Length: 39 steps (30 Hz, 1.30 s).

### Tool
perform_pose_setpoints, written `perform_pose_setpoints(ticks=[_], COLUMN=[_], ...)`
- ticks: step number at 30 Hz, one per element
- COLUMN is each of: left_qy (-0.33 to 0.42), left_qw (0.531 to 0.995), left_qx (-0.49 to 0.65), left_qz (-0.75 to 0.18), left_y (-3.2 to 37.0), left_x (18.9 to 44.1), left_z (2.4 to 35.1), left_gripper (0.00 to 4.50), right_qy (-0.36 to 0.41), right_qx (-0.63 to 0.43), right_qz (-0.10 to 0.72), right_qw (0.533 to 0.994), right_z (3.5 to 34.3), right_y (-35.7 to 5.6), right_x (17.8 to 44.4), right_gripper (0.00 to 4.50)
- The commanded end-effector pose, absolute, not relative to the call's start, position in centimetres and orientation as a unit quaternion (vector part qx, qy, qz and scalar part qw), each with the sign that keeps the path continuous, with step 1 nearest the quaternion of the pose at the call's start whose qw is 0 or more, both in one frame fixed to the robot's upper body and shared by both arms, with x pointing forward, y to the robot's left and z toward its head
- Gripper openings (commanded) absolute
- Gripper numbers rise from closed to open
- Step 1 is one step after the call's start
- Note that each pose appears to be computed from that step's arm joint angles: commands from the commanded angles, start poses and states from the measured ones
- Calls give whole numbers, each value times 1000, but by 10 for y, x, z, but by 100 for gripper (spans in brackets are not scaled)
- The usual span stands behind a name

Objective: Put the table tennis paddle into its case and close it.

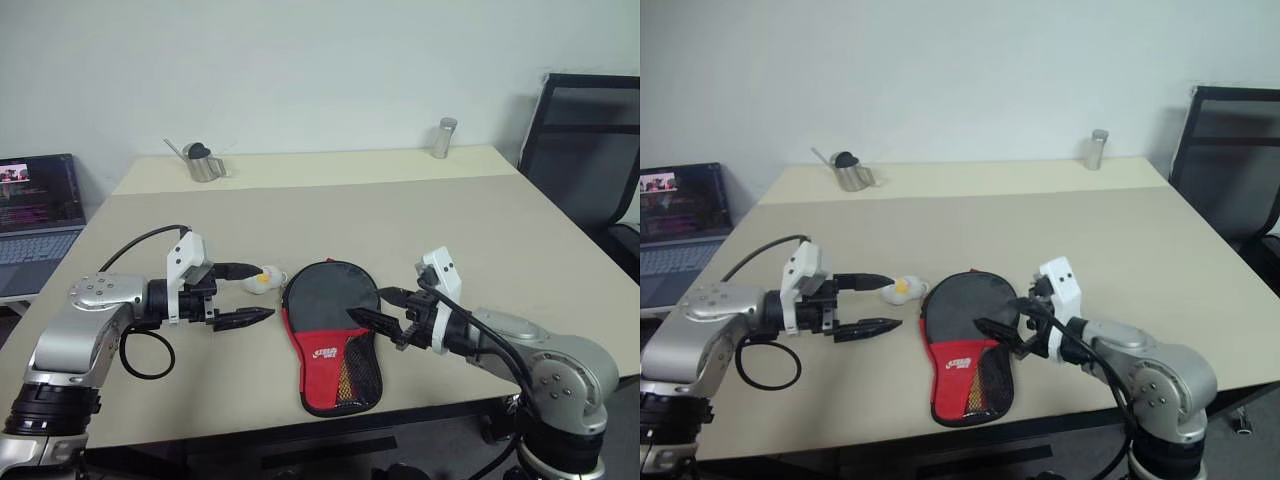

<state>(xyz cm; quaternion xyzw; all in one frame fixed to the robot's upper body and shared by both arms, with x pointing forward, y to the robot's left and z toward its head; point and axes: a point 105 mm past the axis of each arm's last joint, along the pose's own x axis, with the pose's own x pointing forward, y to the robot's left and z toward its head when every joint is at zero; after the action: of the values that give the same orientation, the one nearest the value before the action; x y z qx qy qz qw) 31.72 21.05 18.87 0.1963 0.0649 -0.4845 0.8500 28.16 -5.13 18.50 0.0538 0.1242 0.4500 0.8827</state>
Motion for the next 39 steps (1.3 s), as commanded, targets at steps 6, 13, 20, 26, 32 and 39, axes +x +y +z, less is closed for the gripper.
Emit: perform_pose_setpoints(ticks=[6,13,20,26,32,39], left_qy=[47,94,118,160,182,192], left_qw=[884,909,923,909,892,881], left_qx=[236,202,184,187,199,197], left_qz=[-402,-351,-316,-336,-364,-386], left_y=[229,247,240,227,217,208], left_x=[342,357,397,414,418,416], left_z=[195,185,173,152,136,123], left_gripper=[450,450,450,450,450,413], right_qy=[56,55,55,54,50,49], right_qx=[-37,-76,-72,-75,-77,-78], right_qz=[514,503,504,496,485,477], right_qw=[855,859,859,864,869,874], right_z=[157,143,140,139,140,140], right_y=[0,7,13,15,14,14], right_x=[302,312,309,311,313,313], right_gripper=[447,447,447,447,447,450])
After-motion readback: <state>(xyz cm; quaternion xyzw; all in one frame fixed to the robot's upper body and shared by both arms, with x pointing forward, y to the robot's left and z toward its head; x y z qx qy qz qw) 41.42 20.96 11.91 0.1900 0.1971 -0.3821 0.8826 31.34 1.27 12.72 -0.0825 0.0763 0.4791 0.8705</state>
